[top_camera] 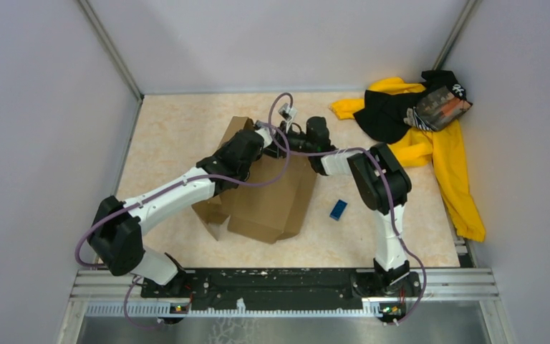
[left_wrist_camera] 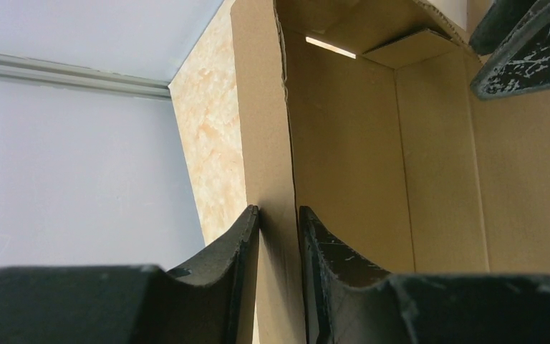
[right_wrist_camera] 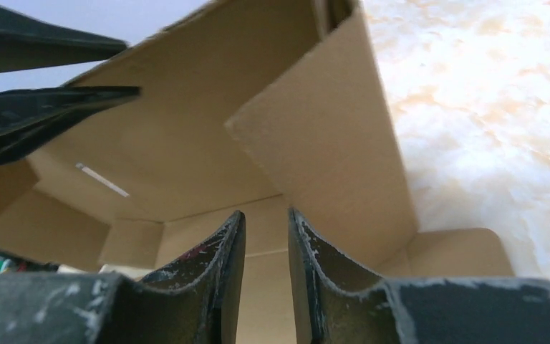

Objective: Fold the paper box

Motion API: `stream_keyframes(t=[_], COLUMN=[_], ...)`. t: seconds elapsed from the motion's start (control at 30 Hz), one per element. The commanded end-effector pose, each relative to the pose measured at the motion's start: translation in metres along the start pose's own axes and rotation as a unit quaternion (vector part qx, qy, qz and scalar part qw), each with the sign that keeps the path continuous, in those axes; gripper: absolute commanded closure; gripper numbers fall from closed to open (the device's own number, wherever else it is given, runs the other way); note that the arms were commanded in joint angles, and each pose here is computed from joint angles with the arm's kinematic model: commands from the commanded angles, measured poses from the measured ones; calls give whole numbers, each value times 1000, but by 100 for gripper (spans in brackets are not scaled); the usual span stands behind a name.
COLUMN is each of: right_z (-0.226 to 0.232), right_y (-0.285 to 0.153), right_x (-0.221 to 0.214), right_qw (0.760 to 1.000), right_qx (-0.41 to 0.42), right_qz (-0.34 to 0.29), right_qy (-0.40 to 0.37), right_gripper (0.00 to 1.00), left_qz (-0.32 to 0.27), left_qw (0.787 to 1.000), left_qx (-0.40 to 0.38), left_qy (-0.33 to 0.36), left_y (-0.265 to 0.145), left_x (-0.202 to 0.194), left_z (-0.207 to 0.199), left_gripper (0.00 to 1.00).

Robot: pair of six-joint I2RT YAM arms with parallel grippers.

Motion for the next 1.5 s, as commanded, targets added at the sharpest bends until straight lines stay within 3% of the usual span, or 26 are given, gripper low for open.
stream_keyframes(t=[0.0,0.23,0.43,0.93,1.07,1.47], right_z=[16,-19,-50,-68,-65,-68], right_y=[-14,-48,-43,-12,2,28], right_x=[38,48,39,12,5,12], right_qw=[993,981,983,991,993,993], right_qx=[89,118,93,95,97,101], right_qz=[-71,-146,-132,-89,-73,-60], right_qy=[-18,47,83,31,7,-28], right_gripper=[72,74,77,63,44,34], left_qz=[17,16,15,40,49,55], left_qw=[999,999,999,995,995,994], left_qx=[-41,-46,-47,-54,-50,-59], left_qy=[16,17,19,70,74,78], left_y=[3,3,3,7,7,5], left_x=[-9,-11,-12,-18,-18,-21], left_z=[-18,-21,-22,-53,-53,-58], left_gripper=[69,69,69,69,69,69])
Point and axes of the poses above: each gripper's point midway between its finger pads, its own y axis out along the fingers, its own z axis along the line the jaws close on, x = y × z, the point moved 7 cm from there along -y, back along the fingers
